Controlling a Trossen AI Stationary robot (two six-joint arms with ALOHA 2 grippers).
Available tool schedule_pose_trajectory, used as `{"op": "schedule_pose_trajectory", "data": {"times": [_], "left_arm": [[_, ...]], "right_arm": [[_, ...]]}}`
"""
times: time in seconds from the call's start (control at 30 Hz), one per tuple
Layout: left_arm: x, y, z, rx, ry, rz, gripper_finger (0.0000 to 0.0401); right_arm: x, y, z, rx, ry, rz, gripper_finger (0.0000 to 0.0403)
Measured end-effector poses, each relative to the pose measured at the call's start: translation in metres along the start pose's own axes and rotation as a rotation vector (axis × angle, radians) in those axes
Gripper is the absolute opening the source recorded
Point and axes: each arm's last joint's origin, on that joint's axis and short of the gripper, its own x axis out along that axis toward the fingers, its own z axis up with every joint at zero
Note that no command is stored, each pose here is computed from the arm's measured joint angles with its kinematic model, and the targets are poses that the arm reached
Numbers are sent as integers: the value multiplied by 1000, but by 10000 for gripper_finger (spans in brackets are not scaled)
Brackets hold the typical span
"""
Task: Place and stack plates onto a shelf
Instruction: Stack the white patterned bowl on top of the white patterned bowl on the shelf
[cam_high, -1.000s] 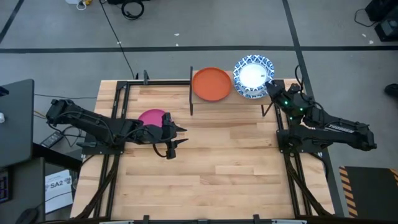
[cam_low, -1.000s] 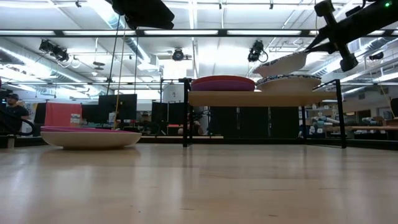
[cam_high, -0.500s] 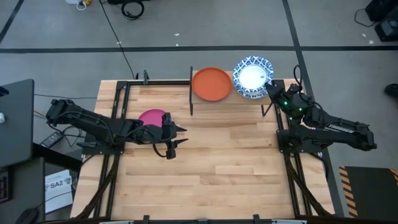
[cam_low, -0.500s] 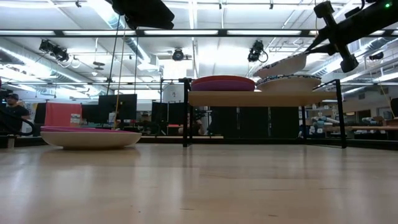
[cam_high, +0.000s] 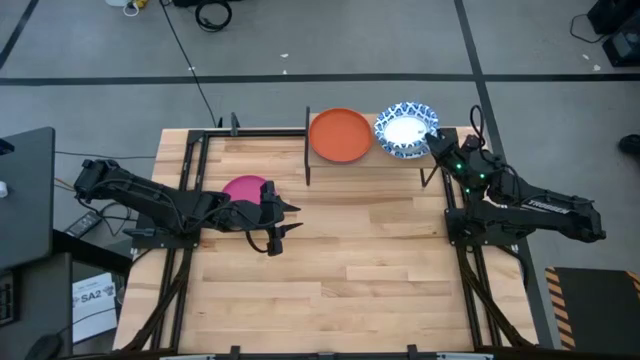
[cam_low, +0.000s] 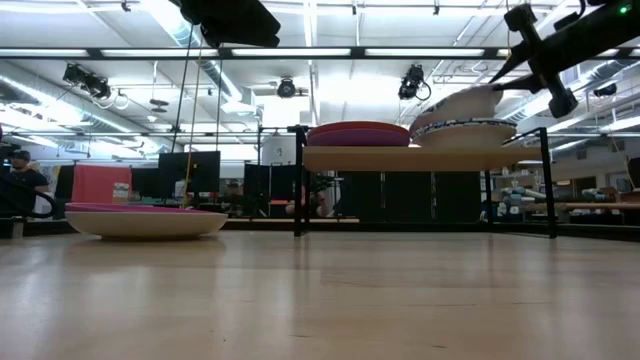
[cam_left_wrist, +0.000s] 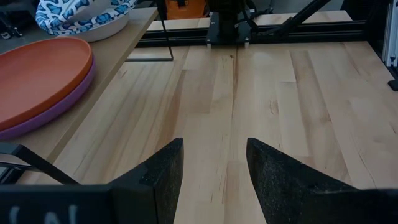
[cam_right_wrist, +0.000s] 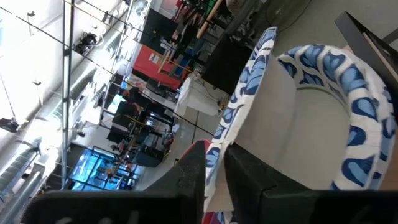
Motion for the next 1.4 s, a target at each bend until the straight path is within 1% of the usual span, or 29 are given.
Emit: {"op": "schedule_pose_trajectory", "data": {"times": [0.3,0.63,0.8,1.0,1.13,1.27,1.4], "left_arm": [[0,0,0,0,0,0,183],[0,0,0,1,0,0,183],[0,0,0,1,0,0,183],[0,0,0,0,0,0,183],[0,0,0,1,0,0,183],[0,0,0,0,0,0,183],[0,0,0,0,0,0,183]], "right_arm": [[0,-2,-1,-26,1,-21,130],[0,-2,0,-259,-26,-36,197],[0,-3,-1,-411,14,-24,225],[-1,-9,-5,-574,103,-36,238],[-1,-16,-9,-630,172,-68,237],[-2,-19,-11,-709,223,-63,237],[-2,-19,-11,-719,225,-61,236]]}}
